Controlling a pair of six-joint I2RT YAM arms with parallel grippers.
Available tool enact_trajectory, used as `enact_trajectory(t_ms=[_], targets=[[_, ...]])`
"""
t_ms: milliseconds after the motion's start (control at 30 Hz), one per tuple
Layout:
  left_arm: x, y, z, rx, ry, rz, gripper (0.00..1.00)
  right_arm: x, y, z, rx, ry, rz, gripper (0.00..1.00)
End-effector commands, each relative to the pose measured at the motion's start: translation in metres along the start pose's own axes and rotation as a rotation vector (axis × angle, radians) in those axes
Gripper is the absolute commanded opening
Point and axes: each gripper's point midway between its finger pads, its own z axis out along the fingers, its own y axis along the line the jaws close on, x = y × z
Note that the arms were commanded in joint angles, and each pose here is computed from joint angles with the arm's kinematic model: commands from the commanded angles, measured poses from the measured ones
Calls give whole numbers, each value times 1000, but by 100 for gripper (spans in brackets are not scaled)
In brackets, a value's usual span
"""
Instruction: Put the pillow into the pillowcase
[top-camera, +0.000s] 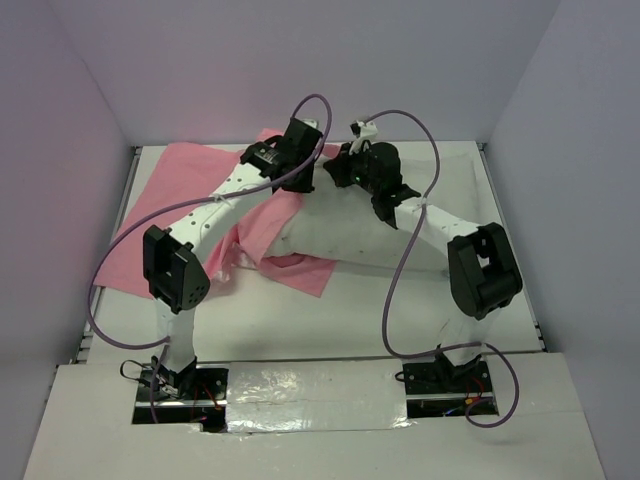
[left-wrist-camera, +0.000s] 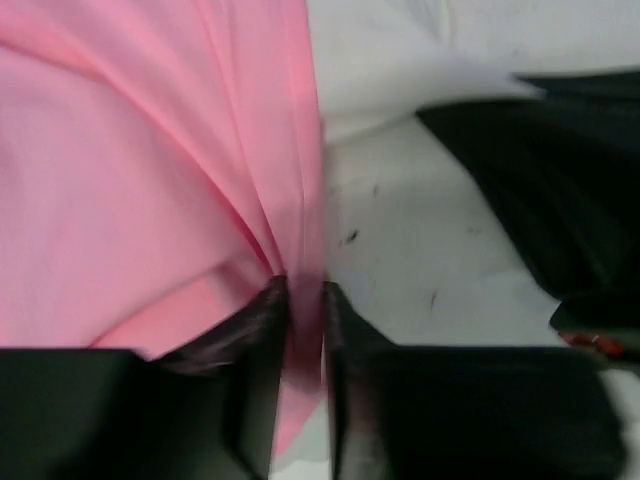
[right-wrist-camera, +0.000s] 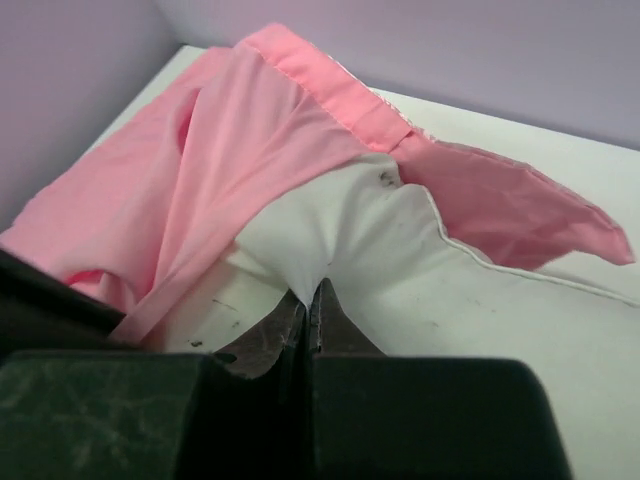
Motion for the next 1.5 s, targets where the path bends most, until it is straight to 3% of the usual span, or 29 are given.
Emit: enact_trajectory(t_ms=[0,67,100,200,300,500,567,700,900,1100,1333,1467], targets=[[5,-20,-13,90,11,-25,36,-65,-30,-6,150,-140,16,0],[2,-24,-19,114,-6,-22,51,-54,-29,-2,125,-98,6,5],[0,-24,-24,125,-16,-25,62,-47,-27,-1,106,-67,-5,24],[-5,-21,-35,126,-41,-33,77,-40,-20,-3,62,-26,-43,56],[-8,-10,-55,108,-75,-56,98,-51,-9,-15,15,-29,-109,72],[21,29,-91,38,-123,-152,99,-71,25,-52,-135,-18,-367,100],[50,46,-95,6,-98,-196,99,-69,39,-70,-193,-7,-444,100],[107,66,-84,-5,-8,-261,99,-8,86,-102,-400,155,-736,100],[146,69,-67,35,45,-303,99,44,120,-115,-445,292,-861,100],[163,72,-36,5,24,-363,91,79,130,-85,-416,331,-894,100],[149,80,-2,-93,-55,-411,76,101,106,-43,-340,380,-1050,100],[163,89,20,-179,3,-410,65,112,95,-34,-298,387,-1075,100]])
